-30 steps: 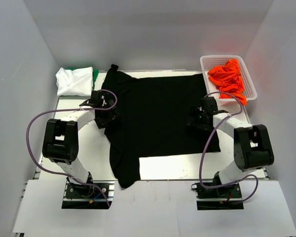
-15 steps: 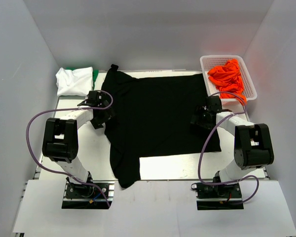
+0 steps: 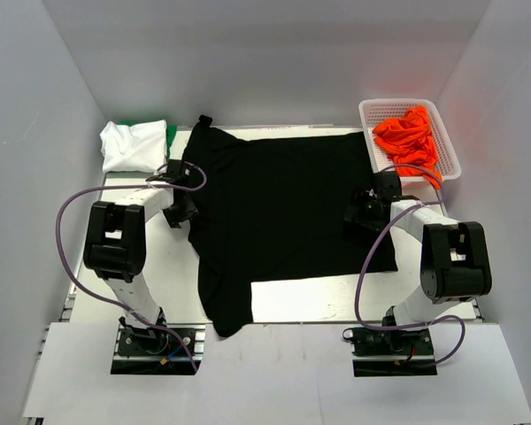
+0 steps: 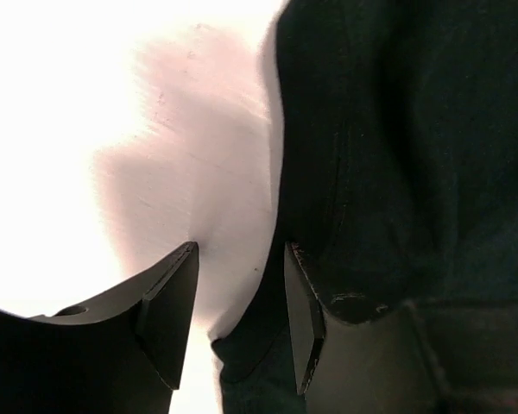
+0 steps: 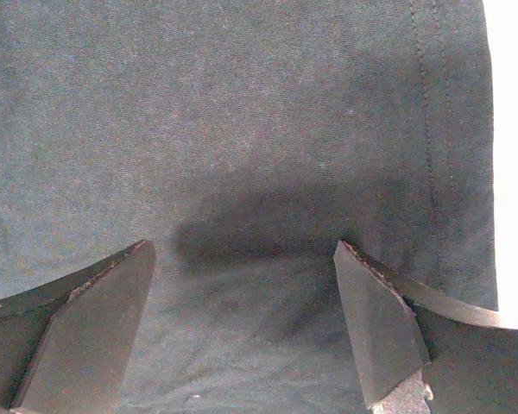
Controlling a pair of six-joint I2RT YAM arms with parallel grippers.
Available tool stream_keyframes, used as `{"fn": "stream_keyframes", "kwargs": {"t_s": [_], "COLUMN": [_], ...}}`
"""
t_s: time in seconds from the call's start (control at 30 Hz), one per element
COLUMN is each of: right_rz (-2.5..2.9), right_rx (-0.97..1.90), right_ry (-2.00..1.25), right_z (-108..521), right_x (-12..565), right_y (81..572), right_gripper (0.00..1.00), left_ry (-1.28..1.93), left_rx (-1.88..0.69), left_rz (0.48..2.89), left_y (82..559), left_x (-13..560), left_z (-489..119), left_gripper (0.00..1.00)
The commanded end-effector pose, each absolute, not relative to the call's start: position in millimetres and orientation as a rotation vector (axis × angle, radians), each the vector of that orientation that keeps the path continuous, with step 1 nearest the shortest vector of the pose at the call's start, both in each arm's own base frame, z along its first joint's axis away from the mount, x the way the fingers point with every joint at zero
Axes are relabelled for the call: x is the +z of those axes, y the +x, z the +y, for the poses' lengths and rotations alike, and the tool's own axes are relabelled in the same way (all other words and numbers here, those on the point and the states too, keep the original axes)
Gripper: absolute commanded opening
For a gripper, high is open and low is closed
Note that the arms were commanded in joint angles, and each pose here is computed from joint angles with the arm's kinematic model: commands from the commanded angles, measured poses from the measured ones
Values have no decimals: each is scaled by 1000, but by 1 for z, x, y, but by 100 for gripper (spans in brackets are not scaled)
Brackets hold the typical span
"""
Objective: Fold and stack the t-shirts
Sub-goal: Flatten out the tshirt
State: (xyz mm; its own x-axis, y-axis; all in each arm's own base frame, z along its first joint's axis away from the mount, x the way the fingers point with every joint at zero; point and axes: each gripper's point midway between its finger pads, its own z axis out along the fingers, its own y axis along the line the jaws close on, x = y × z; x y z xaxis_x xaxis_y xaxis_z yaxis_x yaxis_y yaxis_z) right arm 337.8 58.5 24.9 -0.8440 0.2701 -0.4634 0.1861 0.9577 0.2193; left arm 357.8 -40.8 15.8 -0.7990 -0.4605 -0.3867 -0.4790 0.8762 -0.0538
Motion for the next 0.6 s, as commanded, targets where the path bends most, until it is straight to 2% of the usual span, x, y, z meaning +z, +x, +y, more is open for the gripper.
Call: {"fn": "stream_keyframes", "kwargs": {"t_s": [0.0, 0.13, 0.23, 0.27, 0.3, 0.33, 0.57], "right_rz": [2647, 2645, 2646, 2645, 2644, 2648, 2640], "right_rx": [190, 184, 179, 174, 167, 163, 124], "right_ry": [336, 333, 334, 339, 337, 340, 357], "right_z": [50, 50, 50, 48, 47, 46, 40], "right_x": [15, 15, 14, 15, 15, 14, 15], "right_y": [329, 330, 329, 329, 329, 328, 327], "right_gripper": [90, 90, 90, 90, 90, 90, 90], "left_ry": [-650, -597, -614, -613, -633, -632, -714], "left_rx": [175, 300, 349, 375, 388, 413, 637], "left_rz": [2764, 2805, 2819, 2818, 2805, 2813, 2730], "left_y": [338, 322, 316, 314, 315, 311, 302], "left_x": [-9, -11, -13, -12, -12, -11, 2], "left_z": [-40, -35, -34, -31, -29, -26, 8], "left_gripper": [54, 51, 34, 25, 3, 0, 0]}}
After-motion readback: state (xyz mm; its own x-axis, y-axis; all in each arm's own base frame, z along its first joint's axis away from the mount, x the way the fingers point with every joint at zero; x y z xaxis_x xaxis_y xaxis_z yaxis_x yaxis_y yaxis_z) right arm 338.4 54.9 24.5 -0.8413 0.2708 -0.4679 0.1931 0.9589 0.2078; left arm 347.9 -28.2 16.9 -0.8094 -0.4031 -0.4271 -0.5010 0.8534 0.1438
